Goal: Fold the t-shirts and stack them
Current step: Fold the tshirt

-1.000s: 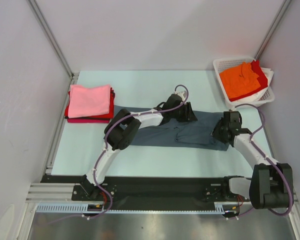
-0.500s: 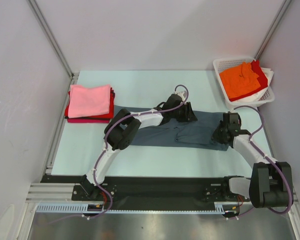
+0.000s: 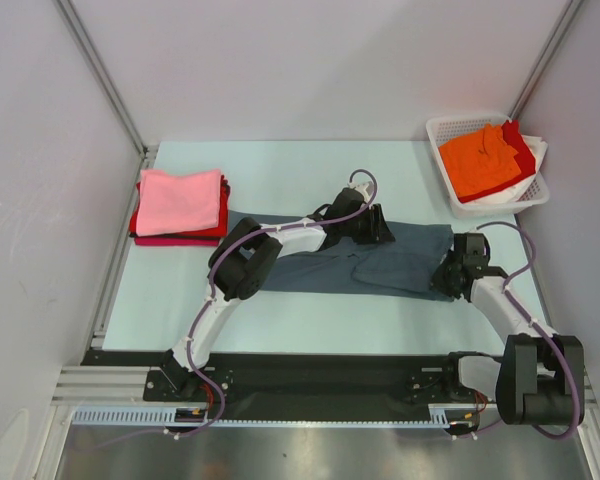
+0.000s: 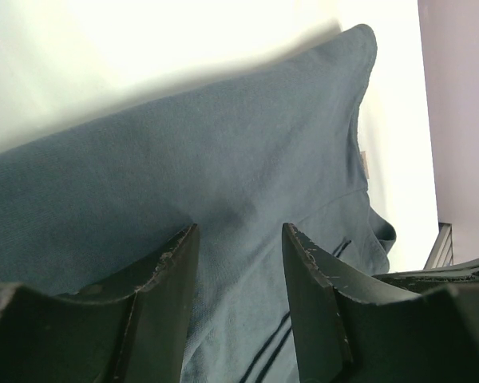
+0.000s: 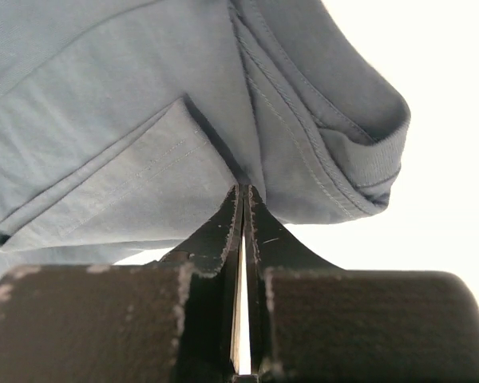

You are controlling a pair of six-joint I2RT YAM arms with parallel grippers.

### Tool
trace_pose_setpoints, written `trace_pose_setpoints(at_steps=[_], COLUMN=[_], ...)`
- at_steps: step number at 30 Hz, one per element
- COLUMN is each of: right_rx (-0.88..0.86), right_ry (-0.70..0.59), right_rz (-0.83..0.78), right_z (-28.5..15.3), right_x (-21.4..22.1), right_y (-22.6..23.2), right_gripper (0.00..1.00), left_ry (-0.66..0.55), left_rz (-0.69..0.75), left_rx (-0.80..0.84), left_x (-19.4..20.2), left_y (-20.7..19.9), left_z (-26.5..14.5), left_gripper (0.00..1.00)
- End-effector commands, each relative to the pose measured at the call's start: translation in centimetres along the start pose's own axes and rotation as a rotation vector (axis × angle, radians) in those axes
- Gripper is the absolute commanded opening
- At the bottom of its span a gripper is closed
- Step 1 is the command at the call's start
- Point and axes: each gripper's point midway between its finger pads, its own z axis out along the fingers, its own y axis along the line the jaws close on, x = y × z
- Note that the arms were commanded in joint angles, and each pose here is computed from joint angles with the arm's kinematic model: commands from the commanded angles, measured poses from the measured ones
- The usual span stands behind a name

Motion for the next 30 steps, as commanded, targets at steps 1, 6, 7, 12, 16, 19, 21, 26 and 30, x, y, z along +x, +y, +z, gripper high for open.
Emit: trace_pose_setpoints(at_steps=[1, 6, 7, 12, 16, 19, 21, 26, 30], right_rx=[0.020, 0.024, 0.023, 0.132, 0.077, 0.021, 0.000, -0.010, -0.040], right_ry=[-0.010, 0.006, 0.010, -0.039, -0.144, -0.190, -0.195, -0.189, -0.156], right_rz=[0.029, 0.029, 0.031, 0.040, 0.003, -0.003, 0.017, 0.145, 0.296], right_z=[-0.3, -0.4, -0.3, -1.2, -3.2, -4.6, -5.0, -5.3, -3.8], right_x=[-0.2, 0.1, 0.2, -1.0, -2.7, -3.5, -3.5, -1.7, 2.0], right_y=[-0.5, -0.5, -0.5, -1.8, 0.5, 2.0, 2.7, 2.9, 2.7], right_gripper=[0.02, 0.12, 0.17, 0.41, 0.56, 0.53, 0.52, 0.54, 0.53], left_ry=[-0.034, -0.039, -0.039, -0.043, -0.058, -0.087, -0.096, -0.170, -0.244], left_rz=[0.032, 0.037, 0.039, 0.046, 0.072, 0.106, 0.124, 0.171, 0.164], left_rx=[0.039, 0.041, 0.041, 0.049, 0.071, 0.084, 0.070, 0.052, -0.018], left_x=[-1.9, -2.1, -2.1, -2.4, -3.1, -4.2, -4.5, -7.1, -8.8], left_y=[-1.5, -1.6, -1.6, -2.1, -3.6, -5.0, -5.0, -6.9, -5.5], left_z=[-0.2, -0.3, -0.3, -0.7, -2.0, -3.7, -4.6, -9.3, -13.4], left_gripper=[0.52, 0.52, 0.52, 0.52, 0.52, 0.53, 0.54, 0.54, 0.55])
